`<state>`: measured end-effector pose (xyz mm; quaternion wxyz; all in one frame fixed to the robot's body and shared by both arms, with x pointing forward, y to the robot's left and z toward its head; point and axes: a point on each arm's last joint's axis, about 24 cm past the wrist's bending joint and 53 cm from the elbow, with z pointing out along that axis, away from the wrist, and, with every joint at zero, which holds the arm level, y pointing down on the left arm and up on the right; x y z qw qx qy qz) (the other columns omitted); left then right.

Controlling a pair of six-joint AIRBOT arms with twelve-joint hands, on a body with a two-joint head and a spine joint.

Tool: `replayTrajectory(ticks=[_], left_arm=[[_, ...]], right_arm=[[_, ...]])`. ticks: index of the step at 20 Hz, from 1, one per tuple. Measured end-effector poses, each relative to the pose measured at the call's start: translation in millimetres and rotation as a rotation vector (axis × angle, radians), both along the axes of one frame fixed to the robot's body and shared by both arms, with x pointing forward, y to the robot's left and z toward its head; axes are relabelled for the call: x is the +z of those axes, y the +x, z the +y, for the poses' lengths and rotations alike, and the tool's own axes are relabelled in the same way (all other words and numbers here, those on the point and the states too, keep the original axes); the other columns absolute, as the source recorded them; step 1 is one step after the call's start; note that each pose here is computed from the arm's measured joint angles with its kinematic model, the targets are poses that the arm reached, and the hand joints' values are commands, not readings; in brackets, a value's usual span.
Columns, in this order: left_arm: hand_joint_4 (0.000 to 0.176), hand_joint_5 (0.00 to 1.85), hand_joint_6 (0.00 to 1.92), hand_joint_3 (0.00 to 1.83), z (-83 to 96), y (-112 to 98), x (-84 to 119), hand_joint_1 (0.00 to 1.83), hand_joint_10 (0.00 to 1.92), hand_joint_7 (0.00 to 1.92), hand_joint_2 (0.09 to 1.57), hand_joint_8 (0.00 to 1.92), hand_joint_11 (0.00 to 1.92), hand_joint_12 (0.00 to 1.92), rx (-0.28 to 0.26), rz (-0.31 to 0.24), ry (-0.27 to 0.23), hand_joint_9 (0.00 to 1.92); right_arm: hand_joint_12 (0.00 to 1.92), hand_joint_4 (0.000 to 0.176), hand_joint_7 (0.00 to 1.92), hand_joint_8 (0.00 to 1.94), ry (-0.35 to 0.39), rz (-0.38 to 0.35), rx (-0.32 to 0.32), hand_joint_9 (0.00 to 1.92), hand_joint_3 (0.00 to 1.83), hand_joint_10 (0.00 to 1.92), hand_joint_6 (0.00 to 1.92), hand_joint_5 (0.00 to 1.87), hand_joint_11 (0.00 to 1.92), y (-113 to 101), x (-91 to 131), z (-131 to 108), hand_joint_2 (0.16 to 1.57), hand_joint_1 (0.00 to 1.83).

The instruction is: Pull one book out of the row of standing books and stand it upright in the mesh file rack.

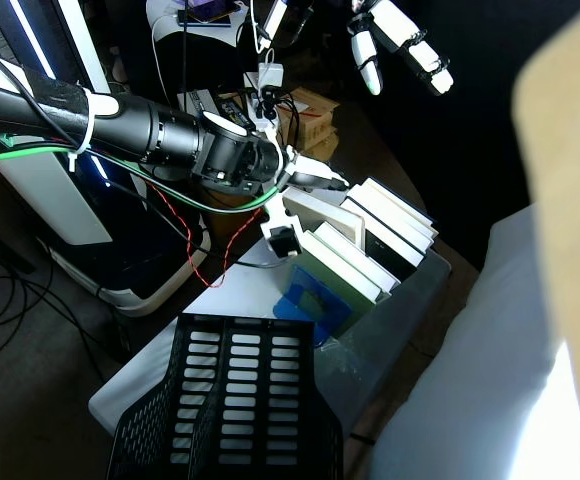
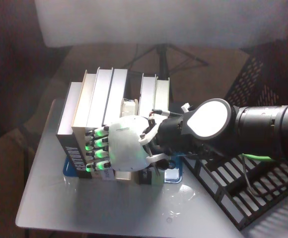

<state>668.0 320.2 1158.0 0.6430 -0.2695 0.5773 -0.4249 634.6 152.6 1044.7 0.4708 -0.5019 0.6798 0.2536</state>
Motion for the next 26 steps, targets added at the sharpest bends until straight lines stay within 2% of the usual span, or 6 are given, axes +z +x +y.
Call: replayTrajectory(ticks=[12, 15, 19, 23, 25, 26], left_arm=[[0.0, 0.0, 0.0, 0.0, -2.5, 3, 5, 0.49, 0.0, 0.0, 1.33, 0.0, 0.0, 0.0, -0.013, -0.011, 0.007, 0.0], [0.0, 0.0, 0.0, 0.0, -3.1, 3, 6, 0.55, 0.0, 0.0, 1.32, 0.0, 0.0, 0.0, -0.016, -0.016, 0.009, 0.0], [0.0, 0.0, 0.0, 0.0, -2.9, 4, 6, 0.55, 0.0, 0.0, 1.33, 0.0, 0.0, 0.0, -0.017, -0.016, 0.011, 0.0], [0.0, 0.0, 0.0, 0.0, -7.4, 10, 14, 0.52, 0.0, 0.0, 1.33, 0.0, 0.0, 0.0, -0.033, -0.031, 0.015, 0.0], [0.0, 0.0, 0.0, 0.0, -15.4, 20, 23, 0.53, 0.0, 0.0, 1.33, 0.0, 0.0, 0.0, -0.058, -0.044, 0.028, 0.0], [0.006, 0.0, 0.0, 0.0, -19.5, 24, 30, 0.52, 0.0, 0.0, 1.33, 0.0, 0.0, 0.0, -0.071, -0.058, 0.035, 0.0]], right_arm=[[0.0, 0.0, 0.0, 0.0, 0.001, 0.041, -0.031, 0.0, 0.0, 0.0, 0.0, 0.0, 0.0, 7, -9, -8, 1.17, 1.15], [0.0, 0.0, 0.0, 0.0, 0.002, 0.047, -0.035, 0.0, 0.0, 0.0, 0.0, 0.0, 0.0, 8, -9, -8, 1.17, 1.15], [0.0, 0.0, 0.0, 0.0, 0.001, 0.047, -0.037, 0.0, 0.0, 0.0, 0.0, 0.0, 0.0, 9, -10, -9, 1.17, 1.15], [0.0, 0.0, 0.0, 0.0, 0.004, 0.059, -0.044, 0.0, 0.0, 0.0, 0.0, 0.0, 0.0, 12, -11, -11, 1.17, 1.15], [0.0, 0.0, 0.0, 0.0, 0.009, 0.067, -0.046, 0.0, 0.0, 0.0, 0.0, 0.0, 0.0, 11, -11, -11, 1.17, 1.15], [0.0, 0.0, 0.0, 0.0, 0.01, 0.071, -0.046, 0.0, 0.0, 0.0, 0.0, 0.0, 0.0, 11, -10, -11, 1.17, 1.15]])
